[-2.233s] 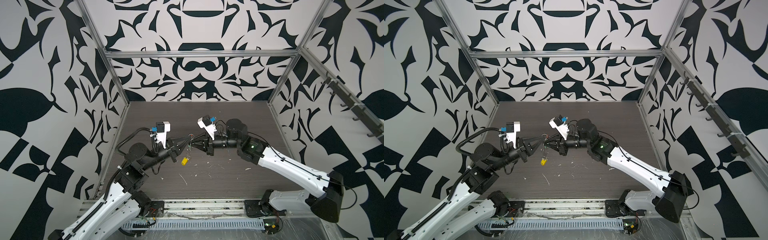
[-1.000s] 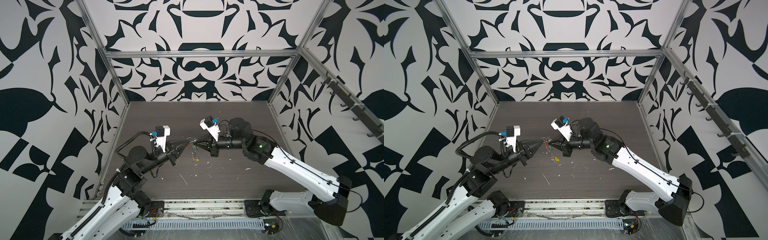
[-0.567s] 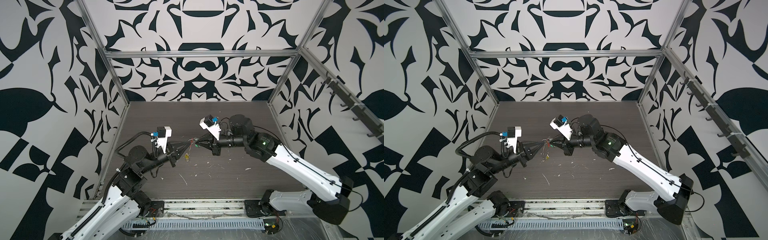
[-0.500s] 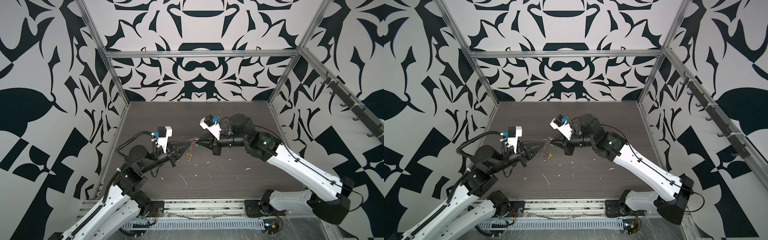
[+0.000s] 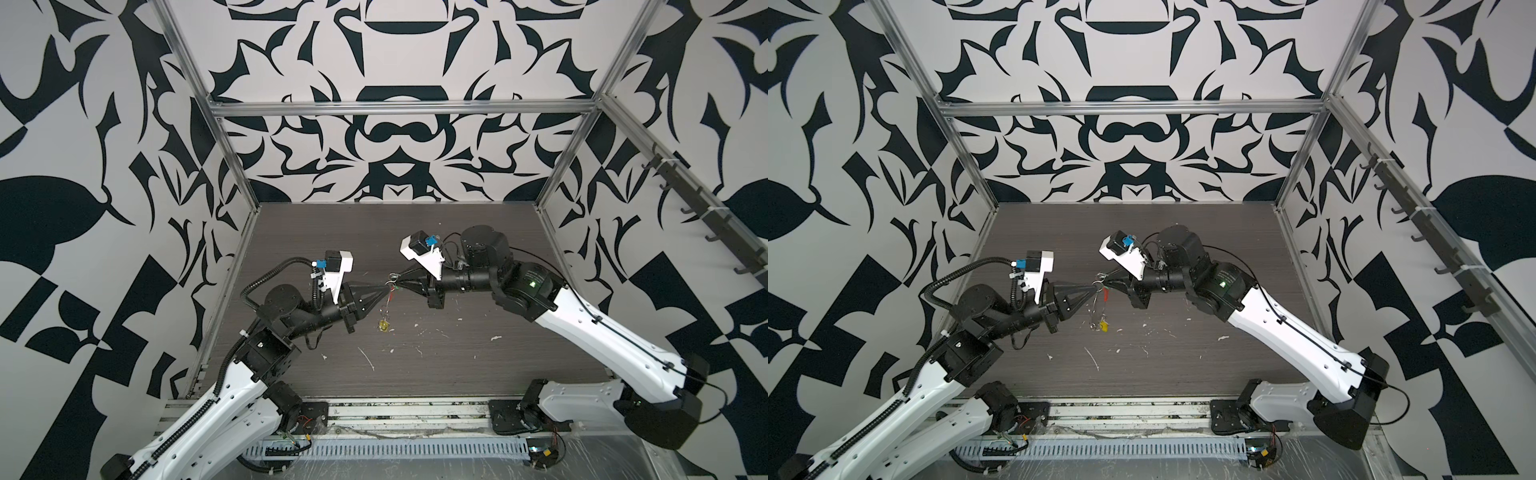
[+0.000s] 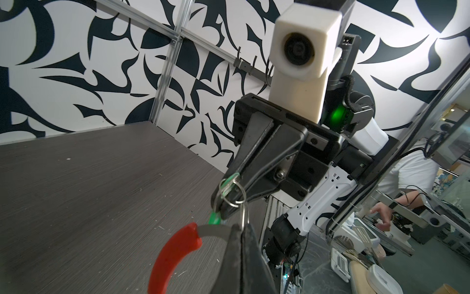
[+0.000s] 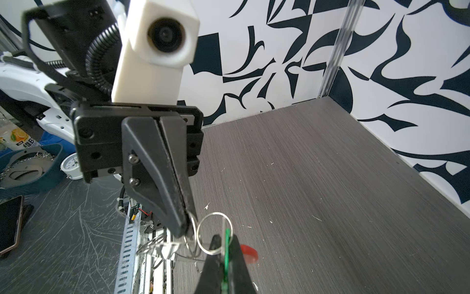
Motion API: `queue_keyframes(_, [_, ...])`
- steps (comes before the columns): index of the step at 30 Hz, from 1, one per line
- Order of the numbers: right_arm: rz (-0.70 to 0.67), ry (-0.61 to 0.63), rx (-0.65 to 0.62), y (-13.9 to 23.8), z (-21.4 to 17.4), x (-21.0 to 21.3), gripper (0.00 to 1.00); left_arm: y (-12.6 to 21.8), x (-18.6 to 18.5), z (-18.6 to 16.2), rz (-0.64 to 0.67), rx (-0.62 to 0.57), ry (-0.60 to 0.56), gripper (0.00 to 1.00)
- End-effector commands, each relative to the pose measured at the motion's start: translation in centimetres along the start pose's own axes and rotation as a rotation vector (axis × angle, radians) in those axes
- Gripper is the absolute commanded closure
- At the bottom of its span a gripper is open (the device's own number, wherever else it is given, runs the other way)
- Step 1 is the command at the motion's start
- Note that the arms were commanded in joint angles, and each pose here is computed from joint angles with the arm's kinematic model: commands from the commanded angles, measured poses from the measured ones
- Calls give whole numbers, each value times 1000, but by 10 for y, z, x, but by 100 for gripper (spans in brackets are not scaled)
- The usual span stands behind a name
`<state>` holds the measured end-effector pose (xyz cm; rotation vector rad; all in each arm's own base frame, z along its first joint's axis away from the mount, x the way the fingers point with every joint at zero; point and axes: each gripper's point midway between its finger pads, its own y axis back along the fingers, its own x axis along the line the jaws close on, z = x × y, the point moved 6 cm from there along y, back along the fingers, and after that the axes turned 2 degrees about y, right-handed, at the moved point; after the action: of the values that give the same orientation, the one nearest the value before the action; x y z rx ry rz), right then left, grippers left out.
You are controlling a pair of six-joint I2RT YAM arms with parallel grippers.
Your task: Remove the keys from the keyring
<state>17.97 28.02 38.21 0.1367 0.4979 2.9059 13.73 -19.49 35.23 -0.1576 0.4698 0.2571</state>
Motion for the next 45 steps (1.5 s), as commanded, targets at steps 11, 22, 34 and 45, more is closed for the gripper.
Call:
queue_keyframes(11, [155,146,-206,23,59,20,100,-6,-15,6,-146,3,13,100])
queue_keyframes(22, [265,122,-231,21,79,26,90,-5,-19,15,-185,-98,-12,100])
queue_keyframes(34, [277,72,-198,10,90,22,69,3,-15,19,-148,-205,-35,100])
queue_keyframes(45, [221,41,-137,-3,91,19,68,4,-7,16,-173,-316,-41,100])
